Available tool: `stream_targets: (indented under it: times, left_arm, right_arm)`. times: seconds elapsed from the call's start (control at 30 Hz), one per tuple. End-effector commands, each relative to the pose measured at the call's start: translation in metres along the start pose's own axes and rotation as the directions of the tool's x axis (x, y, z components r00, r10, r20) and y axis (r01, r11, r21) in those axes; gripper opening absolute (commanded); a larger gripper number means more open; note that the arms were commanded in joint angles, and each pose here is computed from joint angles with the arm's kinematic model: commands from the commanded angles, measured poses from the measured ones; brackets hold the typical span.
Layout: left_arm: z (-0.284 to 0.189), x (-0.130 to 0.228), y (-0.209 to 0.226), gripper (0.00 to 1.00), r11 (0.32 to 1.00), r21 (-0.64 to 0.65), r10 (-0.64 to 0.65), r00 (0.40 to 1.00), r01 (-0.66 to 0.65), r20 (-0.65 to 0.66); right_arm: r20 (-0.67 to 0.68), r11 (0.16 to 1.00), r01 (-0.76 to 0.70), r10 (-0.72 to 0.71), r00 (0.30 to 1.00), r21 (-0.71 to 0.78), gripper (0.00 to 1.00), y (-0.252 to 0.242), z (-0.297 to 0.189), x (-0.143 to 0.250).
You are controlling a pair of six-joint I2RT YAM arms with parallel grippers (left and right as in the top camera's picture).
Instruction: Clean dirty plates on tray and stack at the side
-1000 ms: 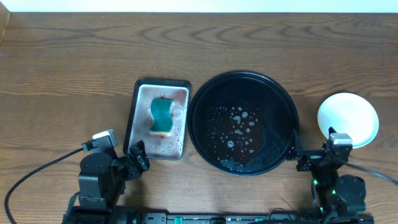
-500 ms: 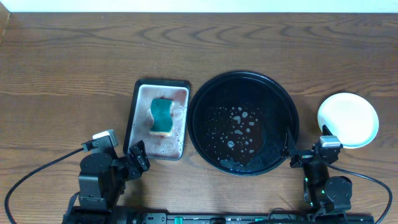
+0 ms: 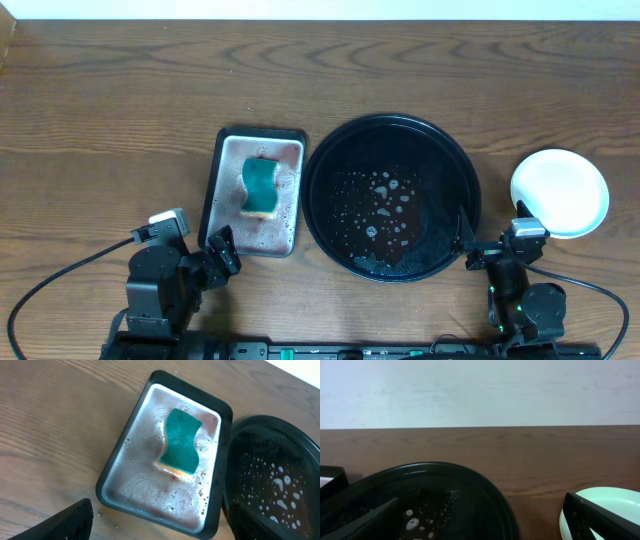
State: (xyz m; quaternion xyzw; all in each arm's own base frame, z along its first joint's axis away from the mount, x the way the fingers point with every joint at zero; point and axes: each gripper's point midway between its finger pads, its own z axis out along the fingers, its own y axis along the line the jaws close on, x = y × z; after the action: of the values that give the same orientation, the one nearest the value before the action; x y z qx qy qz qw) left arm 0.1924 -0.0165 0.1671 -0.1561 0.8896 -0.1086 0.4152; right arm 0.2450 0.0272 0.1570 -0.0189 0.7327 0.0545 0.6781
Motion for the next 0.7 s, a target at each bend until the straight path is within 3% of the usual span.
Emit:
stream_targets:
  times: [0.0, 0.37, 0.67]
  left_arm:
    - [0.002, 0.003, 0.003, 0.87, 1.000, -0.010, -0.007, 1.000, 0.007, -0.006]
    - [0.002, 0.003, 0.003, 0.87, 1.000, -0.010, -0.007, 1.000, 0.007, -0.006]
    - [0.003, 0.012, 0.014, 0.87, 0.997, -0.020, 0.078, 0.995, -0.077, 0.068]
  right_arm:
    - [-0.001, 1.000, 0.015, -0.015, 1.000, -0.006, 0.99, 0.001, 0.000, 0.001]
    - [-0.001, 1.000, 0.015, -0.015, 1.000, -0.006, 0.99, 0.001, 0.000, 0.001]
    - [-0.001, 1.000, 0.015, -0.015, 1.000, -0.006, 0.99, 0.001, 0.000, 0.001]
